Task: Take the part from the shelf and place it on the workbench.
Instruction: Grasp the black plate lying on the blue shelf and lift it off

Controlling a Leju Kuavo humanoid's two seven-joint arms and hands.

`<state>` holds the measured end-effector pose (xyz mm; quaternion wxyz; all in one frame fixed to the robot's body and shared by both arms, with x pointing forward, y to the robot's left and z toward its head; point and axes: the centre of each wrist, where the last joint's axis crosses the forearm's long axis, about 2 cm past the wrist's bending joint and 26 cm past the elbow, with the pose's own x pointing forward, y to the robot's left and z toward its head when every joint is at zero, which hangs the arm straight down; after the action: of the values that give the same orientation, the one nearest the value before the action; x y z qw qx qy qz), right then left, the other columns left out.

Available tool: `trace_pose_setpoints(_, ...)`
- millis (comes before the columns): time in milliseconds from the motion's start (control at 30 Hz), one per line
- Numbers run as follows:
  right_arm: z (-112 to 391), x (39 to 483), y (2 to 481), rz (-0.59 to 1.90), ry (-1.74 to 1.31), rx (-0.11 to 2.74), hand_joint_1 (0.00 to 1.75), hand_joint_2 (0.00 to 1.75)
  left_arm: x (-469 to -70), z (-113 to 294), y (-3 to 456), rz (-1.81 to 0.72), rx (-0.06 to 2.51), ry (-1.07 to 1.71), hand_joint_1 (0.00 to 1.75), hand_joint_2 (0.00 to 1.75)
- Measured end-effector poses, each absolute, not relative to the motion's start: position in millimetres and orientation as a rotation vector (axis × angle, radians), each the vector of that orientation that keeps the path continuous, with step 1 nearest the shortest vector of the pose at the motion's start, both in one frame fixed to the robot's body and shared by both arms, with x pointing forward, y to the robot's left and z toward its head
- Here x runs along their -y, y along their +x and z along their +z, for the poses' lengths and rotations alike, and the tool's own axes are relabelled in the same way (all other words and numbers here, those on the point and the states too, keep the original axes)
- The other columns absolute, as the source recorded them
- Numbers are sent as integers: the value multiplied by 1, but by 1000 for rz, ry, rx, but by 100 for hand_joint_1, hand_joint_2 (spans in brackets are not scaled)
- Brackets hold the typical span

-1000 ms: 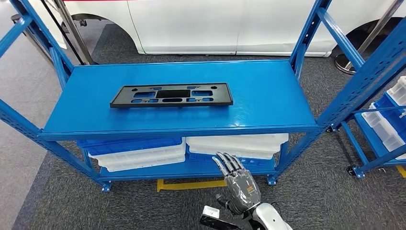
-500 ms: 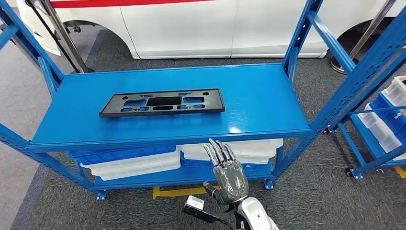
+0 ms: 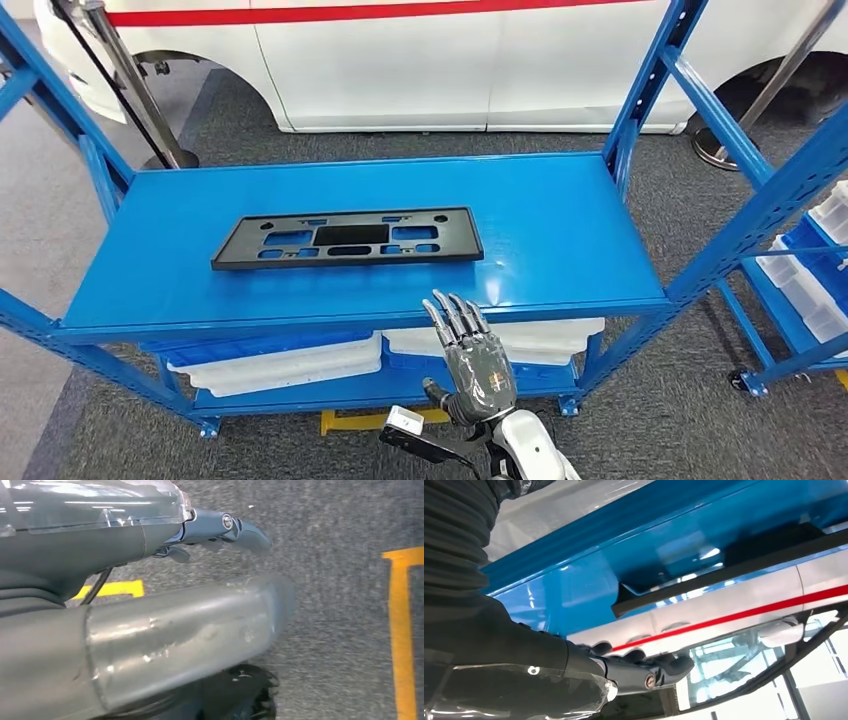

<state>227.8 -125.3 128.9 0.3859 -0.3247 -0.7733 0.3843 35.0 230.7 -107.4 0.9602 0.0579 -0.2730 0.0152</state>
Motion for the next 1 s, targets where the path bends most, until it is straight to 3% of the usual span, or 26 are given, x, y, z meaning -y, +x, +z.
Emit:
trace_pose_setpoints(467,148,117,246,987,-813,2016,0,175,-232,-107,42,-11,618,98,0,0)
trace_pose_setpoints(733,197,61,278,1040,-649,2124,0,175,-233,-106,55,-62,678,57,0,0)
trace_pose_setpoints(1000,198,25,280,1112,-540,2140,0,175,-233,-105,58,-80,688,37,0,0)
